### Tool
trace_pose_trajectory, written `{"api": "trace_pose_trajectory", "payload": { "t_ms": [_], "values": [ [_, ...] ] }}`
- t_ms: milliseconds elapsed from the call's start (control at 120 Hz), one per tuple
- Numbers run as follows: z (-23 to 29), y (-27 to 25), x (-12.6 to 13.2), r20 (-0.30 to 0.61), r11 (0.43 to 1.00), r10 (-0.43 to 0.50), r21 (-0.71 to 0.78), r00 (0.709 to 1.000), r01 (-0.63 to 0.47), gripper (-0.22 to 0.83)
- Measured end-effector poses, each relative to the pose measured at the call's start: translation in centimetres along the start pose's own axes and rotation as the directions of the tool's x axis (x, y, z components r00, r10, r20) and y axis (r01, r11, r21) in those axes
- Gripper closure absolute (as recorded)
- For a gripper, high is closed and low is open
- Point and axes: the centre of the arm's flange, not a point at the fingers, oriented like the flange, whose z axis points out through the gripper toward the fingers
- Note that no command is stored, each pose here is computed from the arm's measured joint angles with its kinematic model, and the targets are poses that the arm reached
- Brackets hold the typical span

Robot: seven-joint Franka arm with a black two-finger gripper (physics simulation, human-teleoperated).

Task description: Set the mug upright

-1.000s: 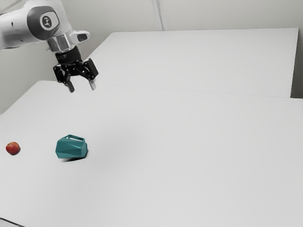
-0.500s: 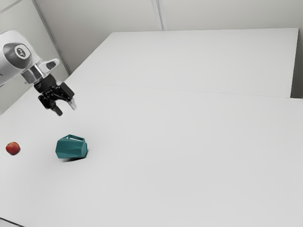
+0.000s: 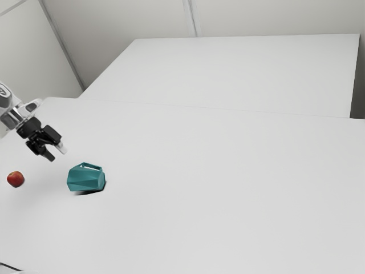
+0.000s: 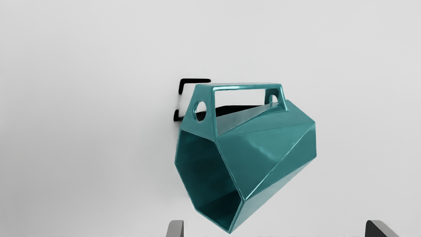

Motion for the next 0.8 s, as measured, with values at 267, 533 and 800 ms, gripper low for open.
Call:
{"api": "trace_pose_trajectory", "payload": {
  "t_ms": [267, 533, 800],
  "values": [
    [2.5, -5.8, 0.5, -0.016, 0.993, 0.001, -0.118, 1.0, -0.003, 0.0],
    [4.0, -6.8, -0.6, -0.03, 0.972, 0.003, -0.237, 1.0, -0.01, 0.0],
    [6.0, -5.8, -1.5, -0.043, 0.958, 0.011, -0.287, 0.999, -0.023, 0.0]
  ]
}}
